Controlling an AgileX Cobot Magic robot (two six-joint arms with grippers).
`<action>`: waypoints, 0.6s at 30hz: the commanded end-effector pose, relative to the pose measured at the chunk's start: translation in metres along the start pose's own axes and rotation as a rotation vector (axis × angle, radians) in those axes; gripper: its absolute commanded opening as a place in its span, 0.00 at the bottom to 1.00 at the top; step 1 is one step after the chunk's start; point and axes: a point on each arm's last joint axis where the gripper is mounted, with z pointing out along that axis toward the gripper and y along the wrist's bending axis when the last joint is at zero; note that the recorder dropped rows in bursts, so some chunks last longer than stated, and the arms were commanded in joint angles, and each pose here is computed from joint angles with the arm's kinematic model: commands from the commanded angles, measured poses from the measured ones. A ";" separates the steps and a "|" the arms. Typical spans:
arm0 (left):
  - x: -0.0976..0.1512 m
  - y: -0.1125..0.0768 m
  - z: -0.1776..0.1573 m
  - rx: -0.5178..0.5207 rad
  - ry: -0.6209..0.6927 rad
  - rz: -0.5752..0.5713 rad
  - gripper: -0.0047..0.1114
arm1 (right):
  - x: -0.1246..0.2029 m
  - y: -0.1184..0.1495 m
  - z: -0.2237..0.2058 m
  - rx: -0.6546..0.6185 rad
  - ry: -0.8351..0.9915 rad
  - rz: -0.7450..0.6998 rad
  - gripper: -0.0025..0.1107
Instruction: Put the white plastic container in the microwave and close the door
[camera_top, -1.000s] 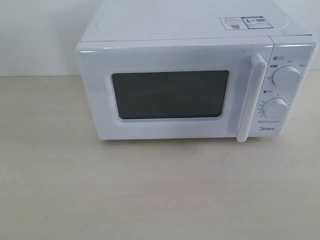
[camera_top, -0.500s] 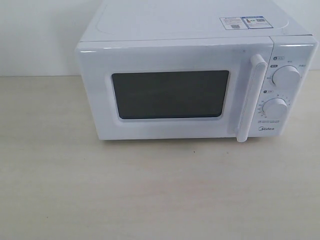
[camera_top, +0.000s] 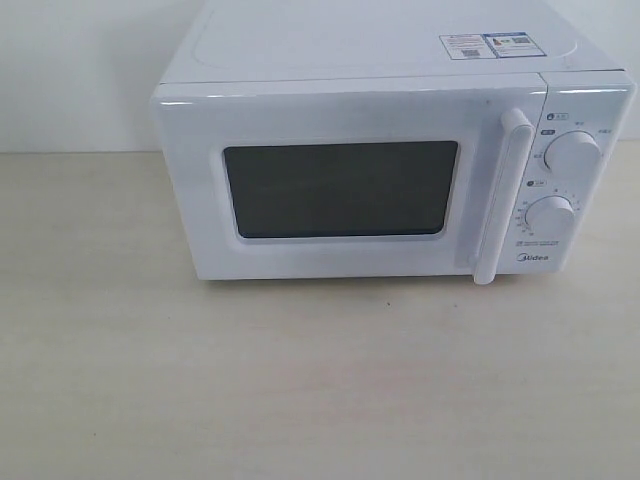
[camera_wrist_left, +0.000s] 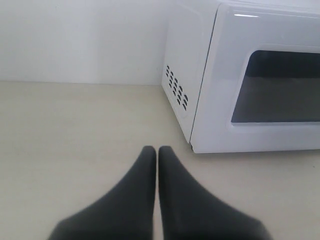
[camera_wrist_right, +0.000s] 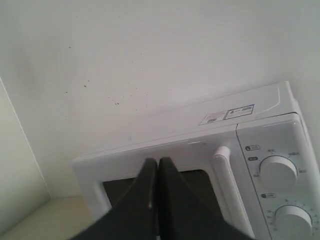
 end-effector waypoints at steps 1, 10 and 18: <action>0.001 0.000 0.000 -0.003 -0.002 -0.008 0.07 | -0.003 0.000 -0.001 0.000 -0.046 0.012 0.02; 0.001 0.000 0.000 -0.003 -0.002 -0.008 0.07 | 0.012 -0.012 0.000 0.071 -0.041 -0.048 0.02; 0.001 0.000 0.000 -0.003 -0.002 -0.008 0.07 | 0.041 -0.023 -0.001 0.104 0.068 -0.243 0.02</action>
